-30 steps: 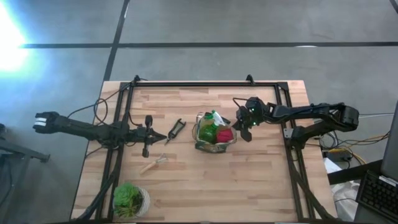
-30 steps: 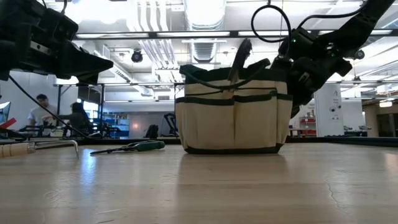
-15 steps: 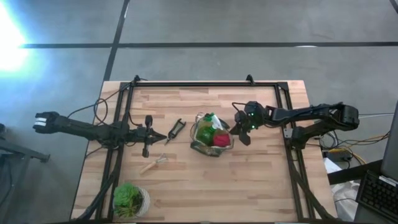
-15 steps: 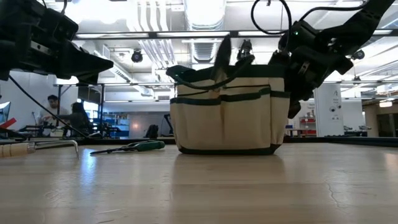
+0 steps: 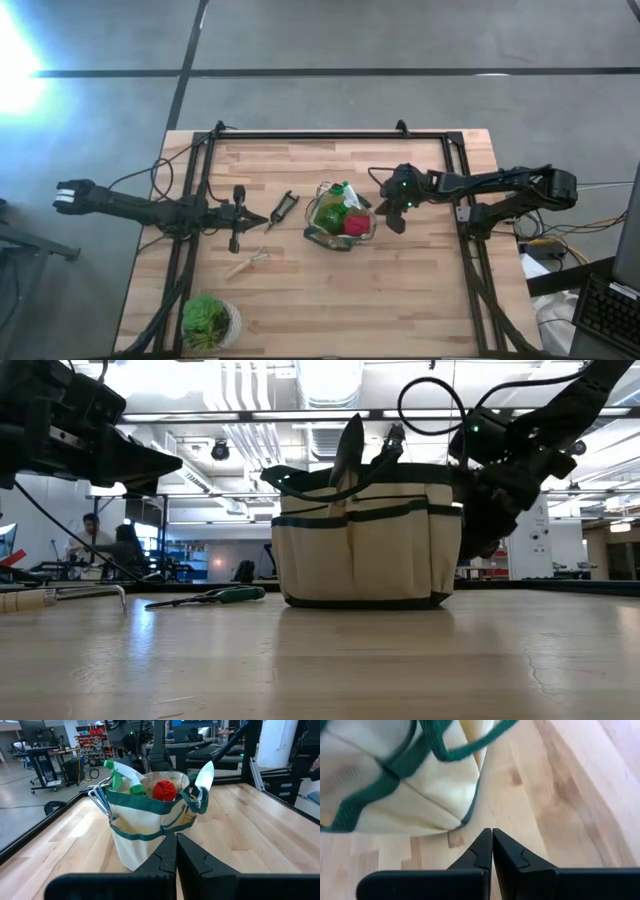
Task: Pick & Place Garden tools in Gardening bag
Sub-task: Adjust the gardening bag
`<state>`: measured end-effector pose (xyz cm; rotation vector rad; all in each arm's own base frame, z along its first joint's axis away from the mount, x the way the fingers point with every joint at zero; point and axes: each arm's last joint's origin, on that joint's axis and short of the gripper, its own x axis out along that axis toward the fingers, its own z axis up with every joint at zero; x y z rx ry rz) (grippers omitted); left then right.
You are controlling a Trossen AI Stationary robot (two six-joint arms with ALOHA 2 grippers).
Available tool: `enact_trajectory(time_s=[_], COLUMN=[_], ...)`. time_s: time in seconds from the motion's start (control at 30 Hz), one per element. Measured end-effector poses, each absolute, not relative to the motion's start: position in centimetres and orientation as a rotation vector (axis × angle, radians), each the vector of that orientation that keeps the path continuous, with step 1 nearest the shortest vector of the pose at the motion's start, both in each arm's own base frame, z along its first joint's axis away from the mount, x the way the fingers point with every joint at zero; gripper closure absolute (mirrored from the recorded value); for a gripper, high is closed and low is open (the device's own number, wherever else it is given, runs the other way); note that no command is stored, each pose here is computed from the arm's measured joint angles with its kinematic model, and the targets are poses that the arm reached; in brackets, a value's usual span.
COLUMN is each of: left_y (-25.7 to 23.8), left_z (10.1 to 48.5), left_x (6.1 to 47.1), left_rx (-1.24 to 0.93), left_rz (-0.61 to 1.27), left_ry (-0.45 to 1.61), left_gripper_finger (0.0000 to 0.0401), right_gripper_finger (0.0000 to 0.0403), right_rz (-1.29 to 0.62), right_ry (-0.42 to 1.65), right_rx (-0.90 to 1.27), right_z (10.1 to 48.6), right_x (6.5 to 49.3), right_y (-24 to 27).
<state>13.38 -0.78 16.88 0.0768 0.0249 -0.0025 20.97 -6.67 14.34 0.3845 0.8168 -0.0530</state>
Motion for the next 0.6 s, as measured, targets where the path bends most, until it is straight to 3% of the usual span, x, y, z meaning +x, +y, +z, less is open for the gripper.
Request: enact_trajectory(time_s=[0.6], left_y=[-0.8], left_z=[16.9], left_x=[13.4], left_rx=[0.077], left_rz=[-0.003], left_ry=[0.025], left_gripper_finger=[0.0394], right_gripper_finger=[0.0394], right_rz=[-0.009], right_ry=[0.663], right_rx=[0.401], right_z=[13.1], right_x=[21.0], right_y=[-5.1])
